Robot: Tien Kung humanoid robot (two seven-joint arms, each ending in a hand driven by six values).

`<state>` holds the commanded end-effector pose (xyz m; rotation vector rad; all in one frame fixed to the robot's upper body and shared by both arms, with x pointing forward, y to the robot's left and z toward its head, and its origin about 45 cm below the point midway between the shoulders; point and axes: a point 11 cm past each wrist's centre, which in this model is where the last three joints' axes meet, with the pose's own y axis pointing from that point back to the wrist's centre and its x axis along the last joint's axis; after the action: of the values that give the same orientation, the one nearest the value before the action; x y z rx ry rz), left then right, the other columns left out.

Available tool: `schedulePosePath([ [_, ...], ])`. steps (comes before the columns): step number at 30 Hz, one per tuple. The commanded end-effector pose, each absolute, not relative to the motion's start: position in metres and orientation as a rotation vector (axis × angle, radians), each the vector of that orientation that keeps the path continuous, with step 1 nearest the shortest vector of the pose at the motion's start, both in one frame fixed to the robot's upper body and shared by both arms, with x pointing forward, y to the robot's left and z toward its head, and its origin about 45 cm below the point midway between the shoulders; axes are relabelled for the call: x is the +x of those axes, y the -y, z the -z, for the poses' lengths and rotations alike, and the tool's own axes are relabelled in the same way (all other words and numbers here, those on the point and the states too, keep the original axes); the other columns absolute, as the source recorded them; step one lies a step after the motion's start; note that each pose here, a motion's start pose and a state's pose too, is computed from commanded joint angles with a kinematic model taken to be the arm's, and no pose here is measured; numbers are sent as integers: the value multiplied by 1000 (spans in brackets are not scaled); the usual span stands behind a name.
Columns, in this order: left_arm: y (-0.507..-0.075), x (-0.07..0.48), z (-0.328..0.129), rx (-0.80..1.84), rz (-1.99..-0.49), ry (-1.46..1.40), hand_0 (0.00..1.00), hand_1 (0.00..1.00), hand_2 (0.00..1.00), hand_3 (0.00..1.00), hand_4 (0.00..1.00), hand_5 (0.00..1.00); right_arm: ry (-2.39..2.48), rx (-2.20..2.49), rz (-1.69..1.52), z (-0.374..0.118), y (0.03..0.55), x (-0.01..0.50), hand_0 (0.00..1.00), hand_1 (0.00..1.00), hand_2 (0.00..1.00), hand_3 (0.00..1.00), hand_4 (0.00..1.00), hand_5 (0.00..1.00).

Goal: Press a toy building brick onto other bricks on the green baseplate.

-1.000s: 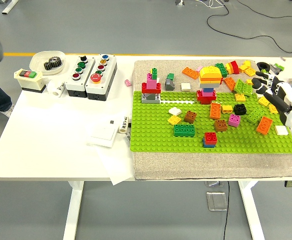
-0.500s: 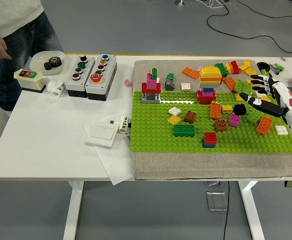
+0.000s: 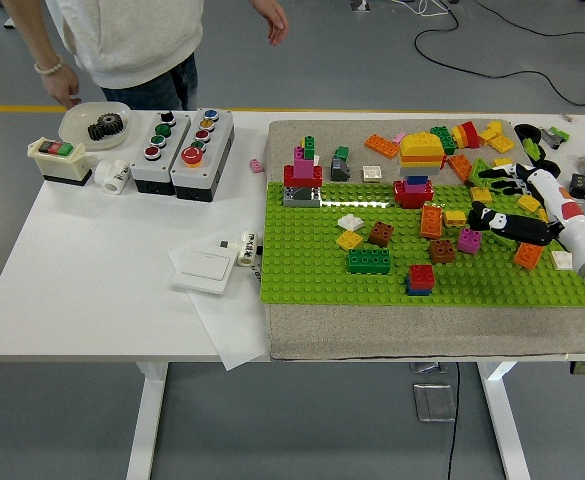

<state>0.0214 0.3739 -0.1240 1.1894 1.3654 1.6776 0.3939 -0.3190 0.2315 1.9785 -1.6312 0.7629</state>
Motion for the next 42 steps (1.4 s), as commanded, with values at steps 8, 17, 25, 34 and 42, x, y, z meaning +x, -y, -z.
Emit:
schedulePosePath([
  [8, -375, 19, 124, 1196, -1676, -1365, 568, 636, 802, 808, 856, 813, 1505, 1993, -867, -233, 298, 388, 693, 664, 717, 615, 707, 255],
  [17, -375, 16, 124, 1207, -1670, -1368, 567, 636, 800, 808, 855, 813, 1368, 1996, -939, -227, 280, 379, 640, 603, 629, 578, 715, 221],
  [25, -376, 17, 124, 1209, -1668, -1362, 567, 636, 801, 807, 854, 810, 1331, 2034, -964, -229, 267, 373, 641, 611, 642, 575, 748, 236],
  [34, -376, 20, 124, 1203, -1670, -1357, 566, 635, 799, 806, 852, 809, 1244, 1999, -1095, -231, 235, 367, 653, 621, 659, 590, 836, 248],
  [42, -376, 21, 124, 1203, -1669, -1357, 562, 633, 797, 806, 852, 808, 1183, 1961, -1177, -231, 202, 367, 643, 605, 642, 585, 838, 249],
])
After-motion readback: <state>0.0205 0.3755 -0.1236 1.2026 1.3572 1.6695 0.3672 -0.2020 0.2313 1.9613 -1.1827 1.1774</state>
